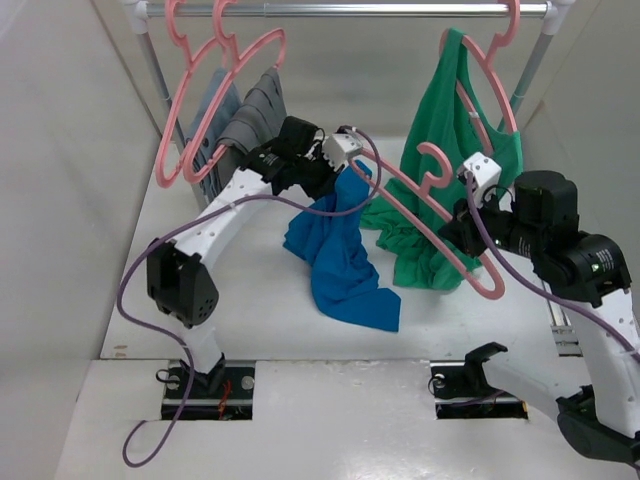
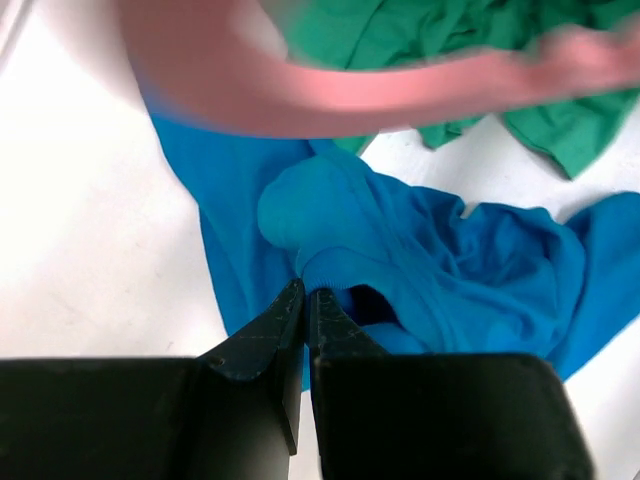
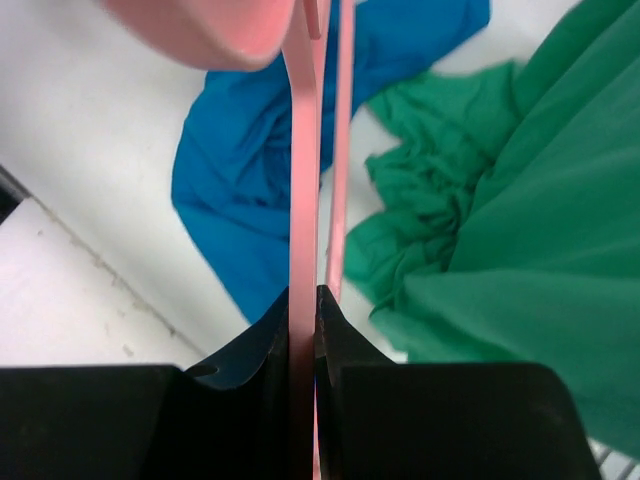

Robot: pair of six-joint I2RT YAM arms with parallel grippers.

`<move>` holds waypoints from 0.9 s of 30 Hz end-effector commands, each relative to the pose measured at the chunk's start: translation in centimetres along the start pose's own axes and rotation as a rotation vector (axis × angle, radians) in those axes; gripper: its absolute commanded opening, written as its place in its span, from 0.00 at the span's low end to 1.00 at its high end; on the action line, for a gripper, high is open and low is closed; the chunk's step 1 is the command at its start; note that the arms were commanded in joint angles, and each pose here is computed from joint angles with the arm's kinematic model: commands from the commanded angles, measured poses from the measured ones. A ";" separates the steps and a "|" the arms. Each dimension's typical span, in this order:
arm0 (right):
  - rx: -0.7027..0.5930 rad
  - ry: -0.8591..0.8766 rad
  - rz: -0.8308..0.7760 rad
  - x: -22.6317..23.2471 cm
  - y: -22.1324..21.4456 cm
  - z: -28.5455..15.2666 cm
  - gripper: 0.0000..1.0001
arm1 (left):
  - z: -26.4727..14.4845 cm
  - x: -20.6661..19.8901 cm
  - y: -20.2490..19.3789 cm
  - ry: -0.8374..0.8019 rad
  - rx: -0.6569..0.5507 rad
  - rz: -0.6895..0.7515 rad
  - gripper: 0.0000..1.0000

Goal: Place the t-shirt on the hanger
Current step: Place tshirt on hanger

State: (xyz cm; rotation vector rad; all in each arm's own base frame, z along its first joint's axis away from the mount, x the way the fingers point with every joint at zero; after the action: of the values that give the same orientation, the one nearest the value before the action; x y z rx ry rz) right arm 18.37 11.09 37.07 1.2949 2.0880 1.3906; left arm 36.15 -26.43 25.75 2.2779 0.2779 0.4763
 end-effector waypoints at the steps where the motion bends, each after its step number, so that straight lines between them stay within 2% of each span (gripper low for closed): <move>1: 0.065 0.045 0.067 0.8 -2.1 -0.4 0.00 | 0.9 1.8 0.5 0.066 0.016 -0.085 0.00; 6: 0.168 0.109 0.103 1.8 -5.0 -1.0 0.00 | 2.2 3.7 0.5 0.150 0.039 -0.113 0.00; 10: 0.198 0.165 0.111 2.7 -5.9 -1.0 0.00 | 2.7 4.0 0.3 0.166 0.042 -0.131 0.00; 16: 0.215 0.209 0.154 2.6 -7.0 2.1 0.00 | 2.8 3.1 -0.3 0.136 0.042 -0.144 0.00; 20: 0.138 0.180 0.199 1.9 -5.5 4.5 0.00 | 1.2 2.3 0.2 0.128 0.015 -0.147 0.00; 27: 0.031 0.133 0.197 1.4 -3.2 5.7 0.00 | 0.7 1.6 -0.9 0.127 0.041 -0.132 0.00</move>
State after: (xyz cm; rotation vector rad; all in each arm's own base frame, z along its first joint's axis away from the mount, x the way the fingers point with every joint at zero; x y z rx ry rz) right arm 17.75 14.27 29.13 1.5810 2.2780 1.4208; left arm 38.29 -26.13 22.05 2.3259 0.5252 0.4901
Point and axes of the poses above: each gripper's point midway between its finger pads, its own z axis out along the fingers, its own x axis along the line the jaws close on, y = z × x, the point moved 3 cm from there along -z, back along the fingers, and after that the axes turned 14 degrees about z, right-handed, at the moved point
